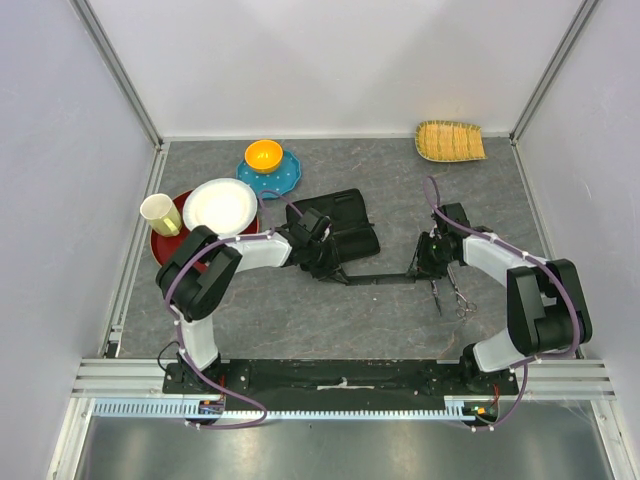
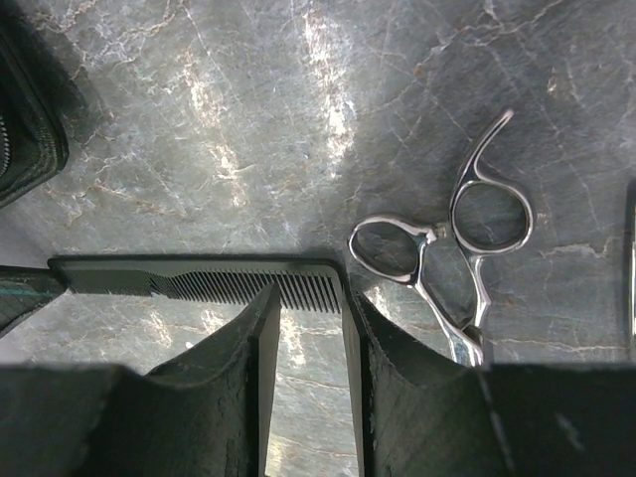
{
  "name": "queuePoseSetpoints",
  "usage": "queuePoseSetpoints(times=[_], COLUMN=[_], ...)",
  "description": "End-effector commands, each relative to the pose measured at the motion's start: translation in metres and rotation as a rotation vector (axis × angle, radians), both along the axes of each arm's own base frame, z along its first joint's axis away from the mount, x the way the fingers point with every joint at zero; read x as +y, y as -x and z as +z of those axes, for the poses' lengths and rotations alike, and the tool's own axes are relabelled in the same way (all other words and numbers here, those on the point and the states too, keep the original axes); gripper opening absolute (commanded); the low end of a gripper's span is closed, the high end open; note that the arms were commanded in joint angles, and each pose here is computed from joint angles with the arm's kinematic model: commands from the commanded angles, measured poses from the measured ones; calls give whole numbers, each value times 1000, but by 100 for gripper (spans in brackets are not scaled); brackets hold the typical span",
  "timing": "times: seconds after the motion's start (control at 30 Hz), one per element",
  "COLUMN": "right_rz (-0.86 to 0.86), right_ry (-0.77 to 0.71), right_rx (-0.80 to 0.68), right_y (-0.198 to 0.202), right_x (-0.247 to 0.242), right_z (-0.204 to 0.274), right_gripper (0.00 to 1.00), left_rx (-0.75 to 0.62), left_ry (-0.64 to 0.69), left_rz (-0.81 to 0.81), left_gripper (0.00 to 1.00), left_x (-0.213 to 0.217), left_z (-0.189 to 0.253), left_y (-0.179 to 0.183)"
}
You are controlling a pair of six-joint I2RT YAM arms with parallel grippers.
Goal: Sort the hair-cutting tools
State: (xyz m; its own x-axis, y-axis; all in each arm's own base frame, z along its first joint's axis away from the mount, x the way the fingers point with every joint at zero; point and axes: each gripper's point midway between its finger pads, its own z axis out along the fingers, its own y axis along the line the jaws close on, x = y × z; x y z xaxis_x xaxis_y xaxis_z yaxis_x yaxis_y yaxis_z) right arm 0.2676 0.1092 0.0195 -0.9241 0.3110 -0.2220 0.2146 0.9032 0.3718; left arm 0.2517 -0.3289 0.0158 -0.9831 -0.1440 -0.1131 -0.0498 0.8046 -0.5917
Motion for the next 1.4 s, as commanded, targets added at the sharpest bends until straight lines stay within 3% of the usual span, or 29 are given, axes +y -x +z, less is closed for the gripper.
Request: queuePoseSetpoints(times=[0.0,0.23,0.47,0.8,1.37], right_rz=[14,5,-18,-9,31], right_ry=[-72,-60,92,117,132], right_rx=[-41,-79,-35,8,6], right_y=[-2,-9,-2,1,-11], right_x=[15,13,-14,-17,-16], right_z=[24,44,30,14,-10], right_gripper=[39,39,42,46,56], left_rx=[-29,-44,-34,-37,-38], left_ry=[10,27,-62,-174,-236], left_rz=[-48,-70,-31,-29,-45], left_gripper=[17,18,18,19,20], left_x=[-15,-23,-9,9,16], left_z=[0,7,-1,-14,-23], left_y=[-1,-2,-2,-2,-5])
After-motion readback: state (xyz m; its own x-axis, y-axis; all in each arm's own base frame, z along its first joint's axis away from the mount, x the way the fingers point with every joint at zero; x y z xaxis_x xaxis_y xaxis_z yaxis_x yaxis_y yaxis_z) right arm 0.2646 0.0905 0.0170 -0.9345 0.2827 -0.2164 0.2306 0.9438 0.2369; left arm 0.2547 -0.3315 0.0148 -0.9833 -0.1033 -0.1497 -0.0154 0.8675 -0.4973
